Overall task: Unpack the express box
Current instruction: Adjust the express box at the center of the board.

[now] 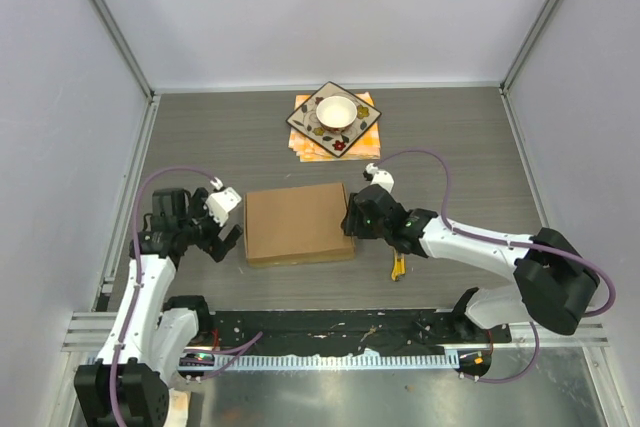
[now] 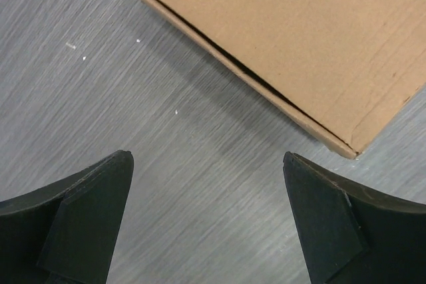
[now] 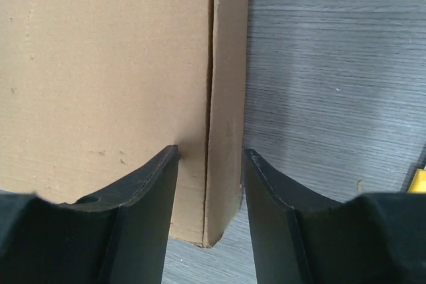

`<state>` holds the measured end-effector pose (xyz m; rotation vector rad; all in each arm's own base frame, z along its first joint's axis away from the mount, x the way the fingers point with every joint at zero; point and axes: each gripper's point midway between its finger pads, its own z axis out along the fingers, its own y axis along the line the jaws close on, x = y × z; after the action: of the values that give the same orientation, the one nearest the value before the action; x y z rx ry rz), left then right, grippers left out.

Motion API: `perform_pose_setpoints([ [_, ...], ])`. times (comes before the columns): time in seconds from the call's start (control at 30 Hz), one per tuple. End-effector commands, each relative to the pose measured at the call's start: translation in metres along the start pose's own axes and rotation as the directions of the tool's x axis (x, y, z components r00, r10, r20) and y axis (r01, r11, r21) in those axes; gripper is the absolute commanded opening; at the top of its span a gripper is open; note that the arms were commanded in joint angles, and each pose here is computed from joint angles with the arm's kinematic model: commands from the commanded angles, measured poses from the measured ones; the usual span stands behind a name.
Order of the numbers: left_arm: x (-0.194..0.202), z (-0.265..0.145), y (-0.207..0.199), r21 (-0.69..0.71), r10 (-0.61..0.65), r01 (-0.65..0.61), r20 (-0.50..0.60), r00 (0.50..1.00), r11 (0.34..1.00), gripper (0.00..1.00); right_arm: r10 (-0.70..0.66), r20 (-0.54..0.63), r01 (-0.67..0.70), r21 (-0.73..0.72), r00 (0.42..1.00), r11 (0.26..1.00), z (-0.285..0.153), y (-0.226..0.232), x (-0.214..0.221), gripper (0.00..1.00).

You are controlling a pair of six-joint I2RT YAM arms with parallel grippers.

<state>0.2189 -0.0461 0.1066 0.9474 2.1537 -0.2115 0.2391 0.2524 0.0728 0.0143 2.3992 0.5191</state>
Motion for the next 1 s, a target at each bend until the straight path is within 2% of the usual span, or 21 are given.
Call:
perform_pose_setpoints([
  [0.0,-0.020,0.010,0.010,-0.052,0.194,-0.189,0.137,0.971,0.981,1.00,0.012,0.084,-0.010,-0.024,0.996,1.000,0.004,0.012,-0.021,0.49],
  [0.07,-0.025,0.012,0.006,-0.037,0.200,-0.196,0.173,0.964,0.980,1.00,0.013,0.070,-0.011,-0.021,0.997,1.000,0.008,0.010,-0.015,0.47],
  [0.17,-0.025,0.018,0.002,0.008,0.151,-0.155,0.176,0.973,0.988,1.00,0.022,0.049,-0.021,-0.035,0.999,0.999,0.012,0.011,-0.005,0.37],
  [0.2,-0.024,0.020,0.001,0.020,0.140,-0.146,0.171,0.975,0.989,1.00,0.025,0.045,-0.024,-0.037,0.999,0.999,0.014,0.010,-0.003,0.30],
  [0.3,-0.019,0.025,-0.008,0.068,0.124,-0.137,0.170,0.978,0.988,1.00,0.026,0.026,-0.025,-0.039,0.999,0.999,0.015,0.012,0.007,0.16],
  [0.47,-0.014,0.026,-0.016,0.068,0.160,-0.175,0.188,0.969,0.982,1.00,0.038,0.033,-0.037,-0.047,0.999,0.998,0.007,0.015,0.014,0.01],
  [0.67,-0.014,0.019,-0.020,0.092,0.156,-0.174,0.170,0.973,0.980,0.97,0.100,0.028,-0.098,-0.053,0.995,0.994,-0.011,0.018,0.015,0.01],
  [0.87,-0.057,-0.012,-0.022,0.105,0.103,-0.133,0.255,0.961,0.985,0.93,0.131,0.036,-0.127,-0.092,0.991,0.988,-0.050,0.029,0.005,0.01],
  [0.97,-0.069,-0.027,-0.029,0.138,0.125,-0.168,0.277,0.953,0.976,0.90,0.153,0.034,-0.149,-0.099,0.988,0.984,-0.067,0.028,0.001,0.01],
])
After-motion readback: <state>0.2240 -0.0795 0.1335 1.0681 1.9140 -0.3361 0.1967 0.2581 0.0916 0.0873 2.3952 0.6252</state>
